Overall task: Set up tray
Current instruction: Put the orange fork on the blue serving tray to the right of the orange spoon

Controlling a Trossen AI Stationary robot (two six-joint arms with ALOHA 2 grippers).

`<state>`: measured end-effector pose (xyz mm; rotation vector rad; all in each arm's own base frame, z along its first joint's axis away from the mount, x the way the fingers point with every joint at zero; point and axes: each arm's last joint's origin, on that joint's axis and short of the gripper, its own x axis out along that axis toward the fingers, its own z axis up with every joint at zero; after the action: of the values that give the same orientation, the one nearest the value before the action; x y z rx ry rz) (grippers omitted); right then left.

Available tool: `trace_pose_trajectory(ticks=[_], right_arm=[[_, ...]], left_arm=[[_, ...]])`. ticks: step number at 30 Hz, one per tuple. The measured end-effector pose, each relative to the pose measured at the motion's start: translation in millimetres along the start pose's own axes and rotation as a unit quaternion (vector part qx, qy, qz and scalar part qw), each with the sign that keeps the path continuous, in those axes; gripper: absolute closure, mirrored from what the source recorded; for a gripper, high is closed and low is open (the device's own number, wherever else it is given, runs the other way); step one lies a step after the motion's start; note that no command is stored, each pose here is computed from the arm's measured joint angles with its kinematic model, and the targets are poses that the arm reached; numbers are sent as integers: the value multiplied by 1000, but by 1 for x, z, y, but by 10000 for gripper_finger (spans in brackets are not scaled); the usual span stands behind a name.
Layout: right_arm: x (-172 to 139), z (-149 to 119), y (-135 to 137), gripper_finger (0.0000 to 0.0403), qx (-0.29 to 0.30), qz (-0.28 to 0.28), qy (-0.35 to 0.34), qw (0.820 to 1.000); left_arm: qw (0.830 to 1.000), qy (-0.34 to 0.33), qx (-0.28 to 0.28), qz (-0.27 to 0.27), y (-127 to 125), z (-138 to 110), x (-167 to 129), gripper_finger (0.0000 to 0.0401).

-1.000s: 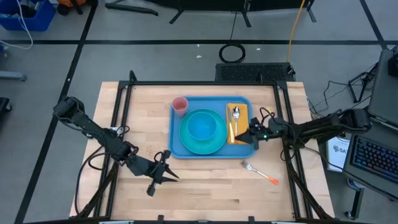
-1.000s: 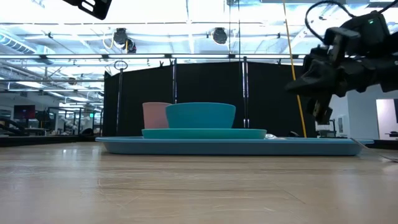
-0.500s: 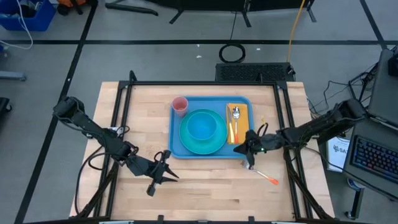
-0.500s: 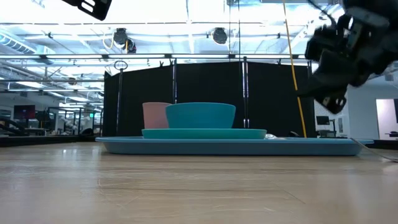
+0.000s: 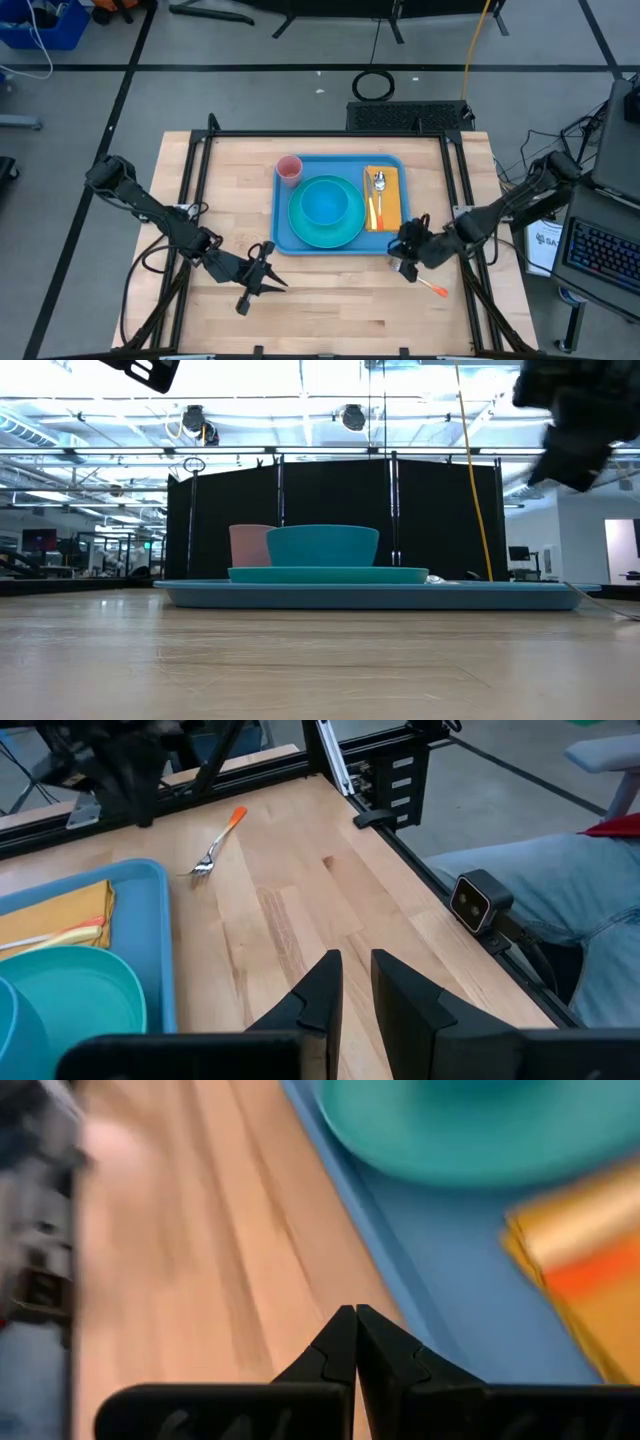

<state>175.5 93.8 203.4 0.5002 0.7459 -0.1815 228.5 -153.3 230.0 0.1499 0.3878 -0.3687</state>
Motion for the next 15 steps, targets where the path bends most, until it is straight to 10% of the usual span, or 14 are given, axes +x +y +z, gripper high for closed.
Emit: trace_pose_trajectory(ticks=[15], right_arm=[[22,-41,19,403,51,-80,176,980]], left_arm=[[1000,-1,-2,0,0,0,0,339]])
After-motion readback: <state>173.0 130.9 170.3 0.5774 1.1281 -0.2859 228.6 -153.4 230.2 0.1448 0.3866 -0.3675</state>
